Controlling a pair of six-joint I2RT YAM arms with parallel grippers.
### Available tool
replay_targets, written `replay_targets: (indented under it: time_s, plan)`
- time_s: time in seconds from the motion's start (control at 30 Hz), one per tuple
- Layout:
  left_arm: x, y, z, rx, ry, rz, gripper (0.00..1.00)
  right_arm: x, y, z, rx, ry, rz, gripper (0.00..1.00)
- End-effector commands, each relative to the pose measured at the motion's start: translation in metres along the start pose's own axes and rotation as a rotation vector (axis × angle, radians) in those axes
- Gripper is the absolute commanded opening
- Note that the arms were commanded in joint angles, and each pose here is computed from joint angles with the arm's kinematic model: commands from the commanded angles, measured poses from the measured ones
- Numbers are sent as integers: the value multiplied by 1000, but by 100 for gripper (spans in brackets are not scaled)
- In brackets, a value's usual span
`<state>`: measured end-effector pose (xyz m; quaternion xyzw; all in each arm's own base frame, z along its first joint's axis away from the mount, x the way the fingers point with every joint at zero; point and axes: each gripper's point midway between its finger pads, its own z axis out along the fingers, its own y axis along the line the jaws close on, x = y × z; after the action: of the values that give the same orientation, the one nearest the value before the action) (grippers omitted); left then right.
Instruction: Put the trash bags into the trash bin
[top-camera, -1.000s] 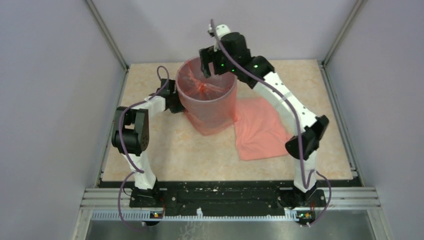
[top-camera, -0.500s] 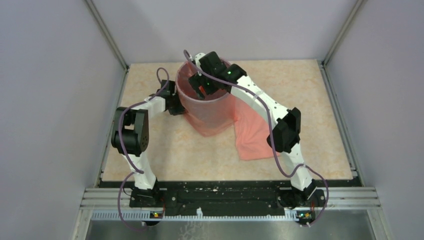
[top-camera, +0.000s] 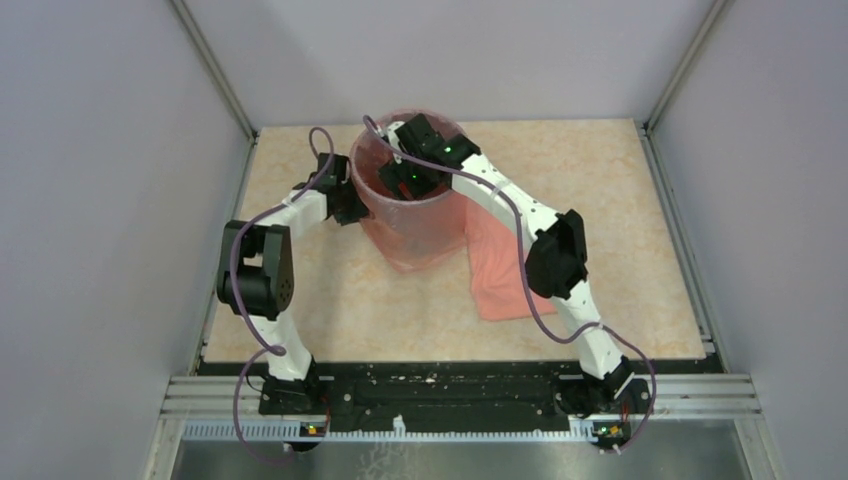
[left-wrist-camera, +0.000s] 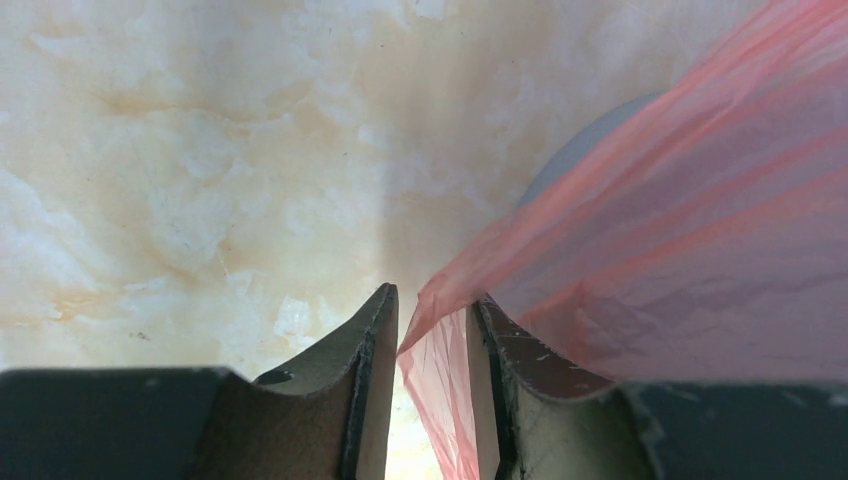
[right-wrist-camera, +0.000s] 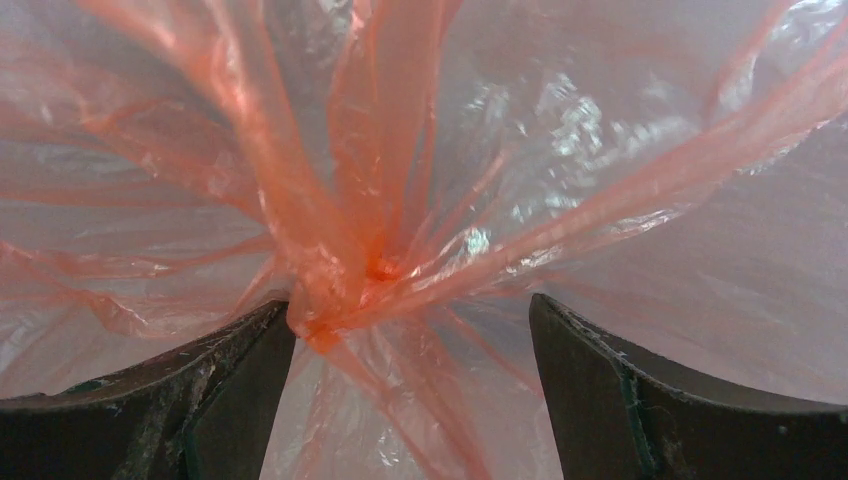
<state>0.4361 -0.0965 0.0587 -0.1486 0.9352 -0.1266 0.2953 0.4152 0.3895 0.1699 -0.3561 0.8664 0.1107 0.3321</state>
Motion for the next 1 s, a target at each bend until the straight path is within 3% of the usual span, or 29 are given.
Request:
replay_targets:
  time_s: [0.0, 0.4, 0.97]
  plan:
    - [-33, -10, -23, 21, -97, 21, 38, -9, -6, 3, -18, -27, 0, 85]
    - [-40, -11, -36, 23, -109, 26, 43, 5, -6, 23, -20, 14, -7, 85]
    - [-51, -9, -67, 15, -155, 42, 63, 21, -15, 48, -12, 48, -12, 83]
